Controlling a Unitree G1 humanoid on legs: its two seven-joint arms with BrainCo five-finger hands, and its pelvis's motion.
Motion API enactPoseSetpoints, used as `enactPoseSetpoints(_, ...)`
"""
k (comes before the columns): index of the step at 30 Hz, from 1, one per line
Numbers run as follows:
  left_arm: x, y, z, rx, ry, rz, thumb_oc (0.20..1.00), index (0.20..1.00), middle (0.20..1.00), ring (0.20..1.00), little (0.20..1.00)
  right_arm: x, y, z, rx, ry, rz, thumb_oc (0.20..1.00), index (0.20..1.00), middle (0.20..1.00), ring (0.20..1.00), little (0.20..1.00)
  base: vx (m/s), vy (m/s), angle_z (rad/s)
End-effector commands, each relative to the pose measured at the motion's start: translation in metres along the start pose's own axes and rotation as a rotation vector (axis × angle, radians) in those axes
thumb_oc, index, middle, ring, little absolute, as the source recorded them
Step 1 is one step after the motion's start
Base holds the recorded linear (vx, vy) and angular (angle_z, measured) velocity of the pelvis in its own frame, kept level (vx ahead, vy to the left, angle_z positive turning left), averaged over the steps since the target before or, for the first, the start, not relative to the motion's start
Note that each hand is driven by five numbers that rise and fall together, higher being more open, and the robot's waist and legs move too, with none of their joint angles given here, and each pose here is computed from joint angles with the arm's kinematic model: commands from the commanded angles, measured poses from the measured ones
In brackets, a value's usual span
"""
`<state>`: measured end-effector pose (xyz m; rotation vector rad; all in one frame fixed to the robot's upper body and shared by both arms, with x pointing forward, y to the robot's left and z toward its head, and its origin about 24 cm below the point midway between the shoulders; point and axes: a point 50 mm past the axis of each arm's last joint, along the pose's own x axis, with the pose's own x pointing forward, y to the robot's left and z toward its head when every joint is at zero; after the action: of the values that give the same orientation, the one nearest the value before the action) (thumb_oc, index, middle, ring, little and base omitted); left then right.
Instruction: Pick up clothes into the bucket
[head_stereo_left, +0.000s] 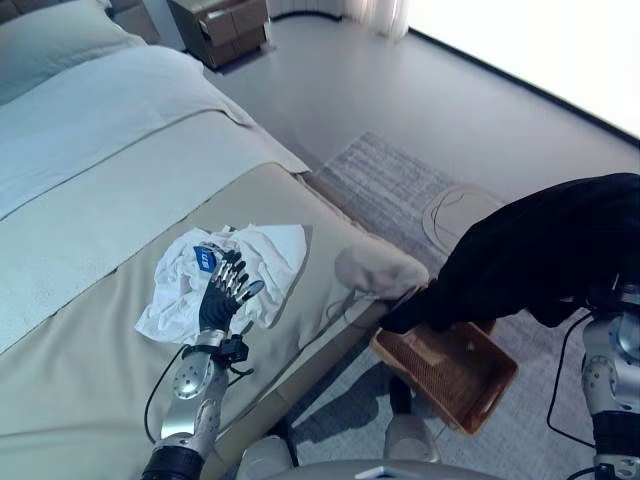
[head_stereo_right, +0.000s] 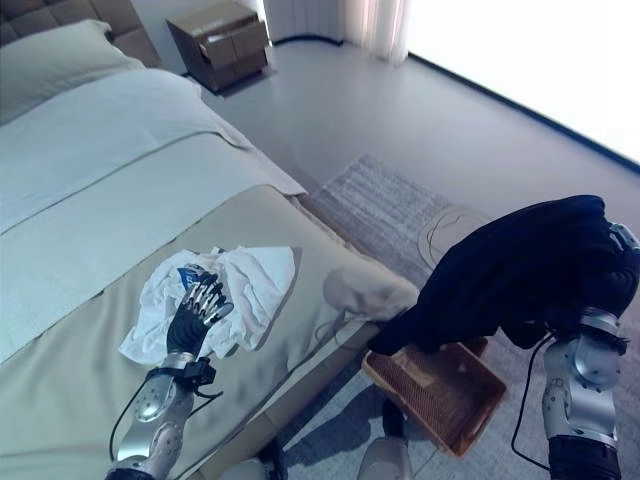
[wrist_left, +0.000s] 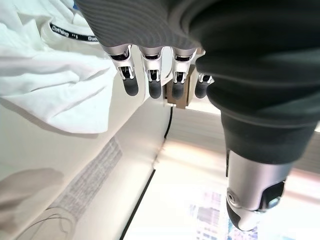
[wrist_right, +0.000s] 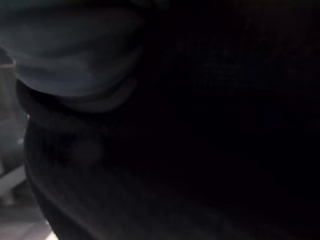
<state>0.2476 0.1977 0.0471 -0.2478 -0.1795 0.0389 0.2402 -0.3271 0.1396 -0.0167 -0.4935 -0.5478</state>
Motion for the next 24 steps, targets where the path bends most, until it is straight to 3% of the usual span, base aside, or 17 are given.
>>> enactPoseSetpoints(1,0.014,0.007,0.040,0.010,-0.215,0.042,1.000,1.000,1.000,1.000,1.000,0.015,0.022,0.043,0.069,-0.240,0.020,0.200,0.200,0.200,0.200,0.200,-0.16,-0.021,-0.09)
enactPoseSetpoints(10,0.026,-0.003,0.058,0.013,-0.321,0.065,1.000,1.000,1.000,1.000,1.000,0.019,0.043,0.035,0.062,-0.235,-0.012,0.200,0.200,0.200,0.200,0.200,-0.10,0.005,-0.15)
enactPoseSetpoints(24,0.031,-0.027,0.087,-0.062,-0.487,0.039,1.000,1.000,1.000,1.000,1.000,0.036,0.053,0.009,-0.117,-0.153,-0.109,0.200,0.200,0.200,0.200,0.200,-0.02,0.011,-0.12)
